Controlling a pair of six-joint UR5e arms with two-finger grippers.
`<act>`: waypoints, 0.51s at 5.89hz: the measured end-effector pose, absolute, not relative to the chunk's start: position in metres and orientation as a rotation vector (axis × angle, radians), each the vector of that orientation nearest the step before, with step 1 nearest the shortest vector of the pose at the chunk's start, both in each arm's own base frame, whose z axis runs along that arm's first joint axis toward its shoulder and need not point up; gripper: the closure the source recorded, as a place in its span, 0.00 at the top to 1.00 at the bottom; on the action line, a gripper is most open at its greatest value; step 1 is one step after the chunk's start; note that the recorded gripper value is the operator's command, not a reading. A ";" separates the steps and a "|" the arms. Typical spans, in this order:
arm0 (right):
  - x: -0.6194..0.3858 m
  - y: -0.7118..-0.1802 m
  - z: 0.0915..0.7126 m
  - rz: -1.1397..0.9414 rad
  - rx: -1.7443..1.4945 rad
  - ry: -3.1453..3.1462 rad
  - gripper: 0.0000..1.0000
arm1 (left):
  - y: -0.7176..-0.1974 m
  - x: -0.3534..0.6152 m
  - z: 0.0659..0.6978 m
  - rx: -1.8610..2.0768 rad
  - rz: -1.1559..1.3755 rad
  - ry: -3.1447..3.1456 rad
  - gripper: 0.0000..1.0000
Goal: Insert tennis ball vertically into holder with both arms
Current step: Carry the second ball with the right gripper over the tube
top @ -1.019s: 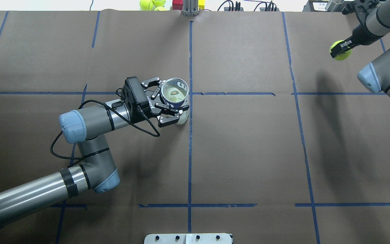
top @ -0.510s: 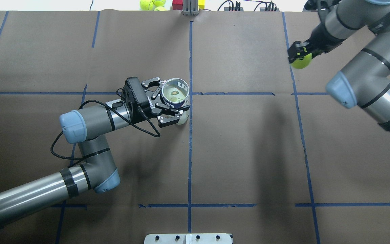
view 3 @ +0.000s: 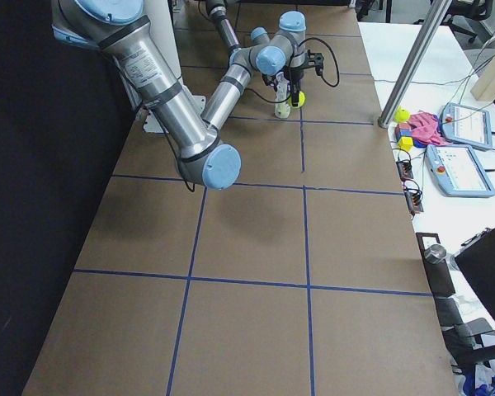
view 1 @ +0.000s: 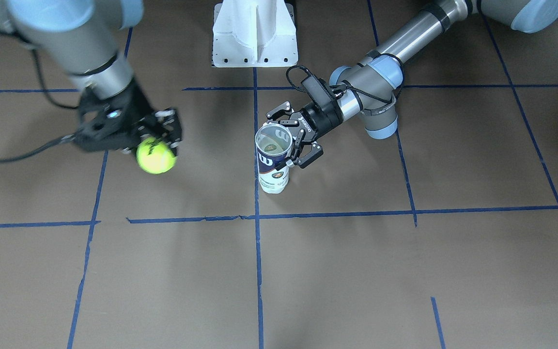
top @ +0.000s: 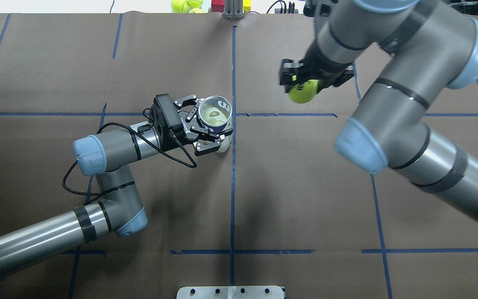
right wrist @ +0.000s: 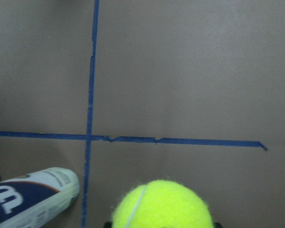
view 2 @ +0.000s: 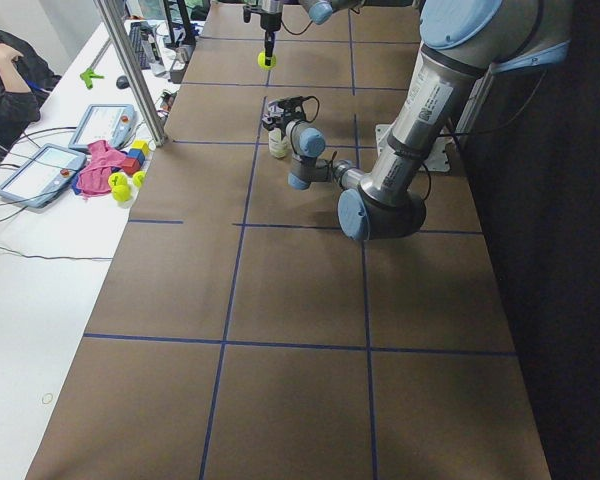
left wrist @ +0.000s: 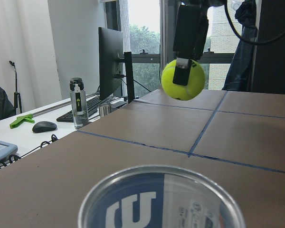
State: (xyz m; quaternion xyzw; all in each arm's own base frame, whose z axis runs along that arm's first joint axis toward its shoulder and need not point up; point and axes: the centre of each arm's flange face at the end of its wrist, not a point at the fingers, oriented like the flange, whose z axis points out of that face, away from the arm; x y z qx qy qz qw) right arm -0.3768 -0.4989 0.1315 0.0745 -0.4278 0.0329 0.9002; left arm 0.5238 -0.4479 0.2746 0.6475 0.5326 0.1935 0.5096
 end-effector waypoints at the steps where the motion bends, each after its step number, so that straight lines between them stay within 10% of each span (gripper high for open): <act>1: -0.399 -0.482 0.096 0.102 0.139 -0.890 0.04 | -0.448 0.524 0.274 1.560 0.465 1.282 0.90; 3: -0.439 -0.476 0.046 0.165 0.111 -0.900 0.09 | -0.448 0.524 0.273 1.561 0.465 1.283 0.90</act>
